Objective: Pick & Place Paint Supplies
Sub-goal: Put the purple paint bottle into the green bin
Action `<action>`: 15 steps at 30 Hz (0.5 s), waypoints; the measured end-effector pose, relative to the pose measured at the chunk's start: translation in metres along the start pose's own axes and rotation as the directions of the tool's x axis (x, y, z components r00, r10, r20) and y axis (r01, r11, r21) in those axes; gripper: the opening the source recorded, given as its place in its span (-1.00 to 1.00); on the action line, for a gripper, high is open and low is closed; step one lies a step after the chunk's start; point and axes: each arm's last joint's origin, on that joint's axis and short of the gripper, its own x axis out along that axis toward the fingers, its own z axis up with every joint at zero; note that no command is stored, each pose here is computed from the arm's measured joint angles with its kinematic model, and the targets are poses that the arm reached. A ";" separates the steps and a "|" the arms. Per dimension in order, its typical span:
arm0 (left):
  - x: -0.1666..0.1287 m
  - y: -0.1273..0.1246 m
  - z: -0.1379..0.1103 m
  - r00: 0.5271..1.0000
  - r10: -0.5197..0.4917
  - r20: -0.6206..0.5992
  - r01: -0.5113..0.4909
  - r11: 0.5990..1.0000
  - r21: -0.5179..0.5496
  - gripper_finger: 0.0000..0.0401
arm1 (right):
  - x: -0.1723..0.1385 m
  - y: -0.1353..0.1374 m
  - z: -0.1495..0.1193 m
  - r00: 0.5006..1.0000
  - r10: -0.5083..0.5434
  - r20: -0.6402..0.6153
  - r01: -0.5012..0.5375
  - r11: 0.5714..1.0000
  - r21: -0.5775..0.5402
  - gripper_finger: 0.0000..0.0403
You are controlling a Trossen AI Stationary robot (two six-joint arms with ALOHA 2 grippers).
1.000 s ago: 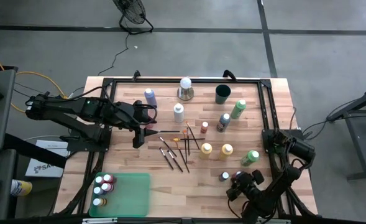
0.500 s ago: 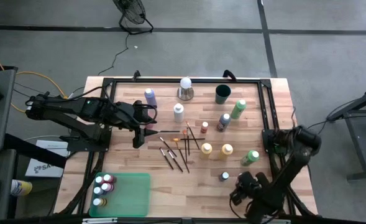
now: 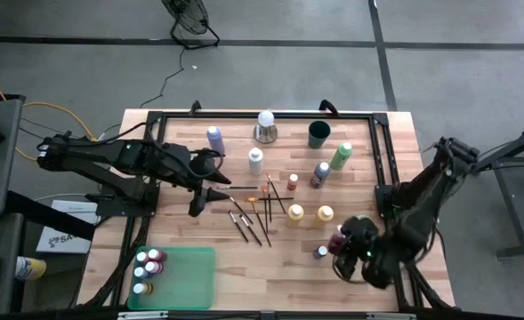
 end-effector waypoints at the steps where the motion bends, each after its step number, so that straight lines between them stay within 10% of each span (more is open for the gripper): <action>1: 0.001 -0.001 0.002 1.000 -0.008 0.012 0.008 1.000 0.004 0.03 | 0.000 0.001 0.009 1.000 0.022 -0.002 -0.022 0.999 -0.026 -0.41; 15: 0.039 -0.010 0.023 0.998 -0.059 0.027 0.058 0.998 0.033 0.03 | 0.052 0.008 0.138 0.927 0.367 0.080 -0.332 0.900 -0.284 -0.40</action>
